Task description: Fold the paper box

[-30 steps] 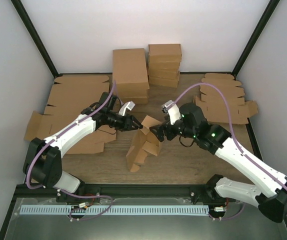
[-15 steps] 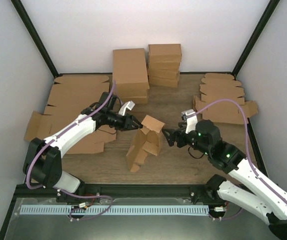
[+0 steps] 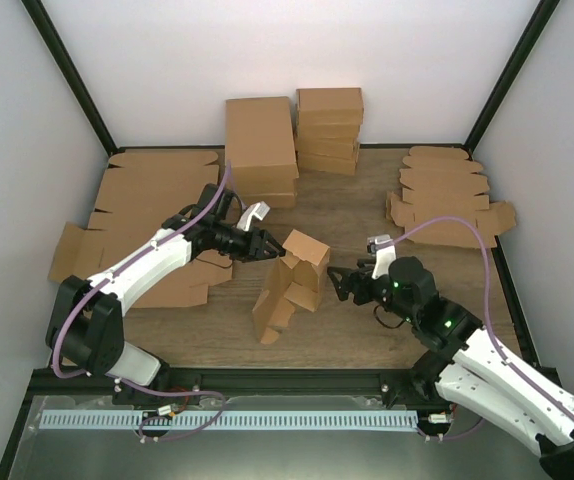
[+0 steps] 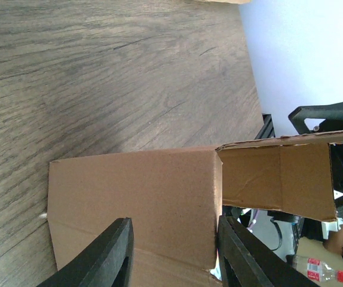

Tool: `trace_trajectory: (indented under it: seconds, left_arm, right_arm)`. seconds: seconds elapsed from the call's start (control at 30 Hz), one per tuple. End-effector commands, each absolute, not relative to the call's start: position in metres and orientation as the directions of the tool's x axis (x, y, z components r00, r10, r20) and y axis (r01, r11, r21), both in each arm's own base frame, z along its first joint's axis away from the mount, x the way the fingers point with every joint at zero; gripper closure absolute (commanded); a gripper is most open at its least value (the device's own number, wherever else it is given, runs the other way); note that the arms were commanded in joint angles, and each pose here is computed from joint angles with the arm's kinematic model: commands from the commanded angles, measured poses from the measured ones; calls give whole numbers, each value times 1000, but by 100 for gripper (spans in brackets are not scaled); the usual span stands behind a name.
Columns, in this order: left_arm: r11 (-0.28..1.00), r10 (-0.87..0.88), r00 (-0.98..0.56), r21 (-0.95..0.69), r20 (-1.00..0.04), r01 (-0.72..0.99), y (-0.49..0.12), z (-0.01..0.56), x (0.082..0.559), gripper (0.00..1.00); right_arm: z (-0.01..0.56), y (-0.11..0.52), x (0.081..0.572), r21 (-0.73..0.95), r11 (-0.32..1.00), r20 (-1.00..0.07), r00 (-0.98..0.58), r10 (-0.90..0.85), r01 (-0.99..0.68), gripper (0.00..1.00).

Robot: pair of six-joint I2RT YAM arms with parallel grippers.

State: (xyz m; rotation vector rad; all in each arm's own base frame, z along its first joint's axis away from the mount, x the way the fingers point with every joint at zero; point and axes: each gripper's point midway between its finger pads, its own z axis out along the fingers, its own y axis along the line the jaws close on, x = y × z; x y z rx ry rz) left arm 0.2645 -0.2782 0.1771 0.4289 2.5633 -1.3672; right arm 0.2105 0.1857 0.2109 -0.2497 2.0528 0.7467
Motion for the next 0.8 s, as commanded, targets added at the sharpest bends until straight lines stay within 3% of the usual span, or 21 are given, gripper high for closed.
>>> trace_trajectory:
  seconds: [0.0,0.77]
  left_arm:
    - [541,154,-930,-760,-333,362,-277,178,266,59]
    - [533,152,-932,-766,-329,358,-278,178,265,59]
  right_arm:
    - [222,188,217,438,784,-831,-532,166,-440,6]
    - [183,199,234,374,842,-781,-621,61,-388,7]
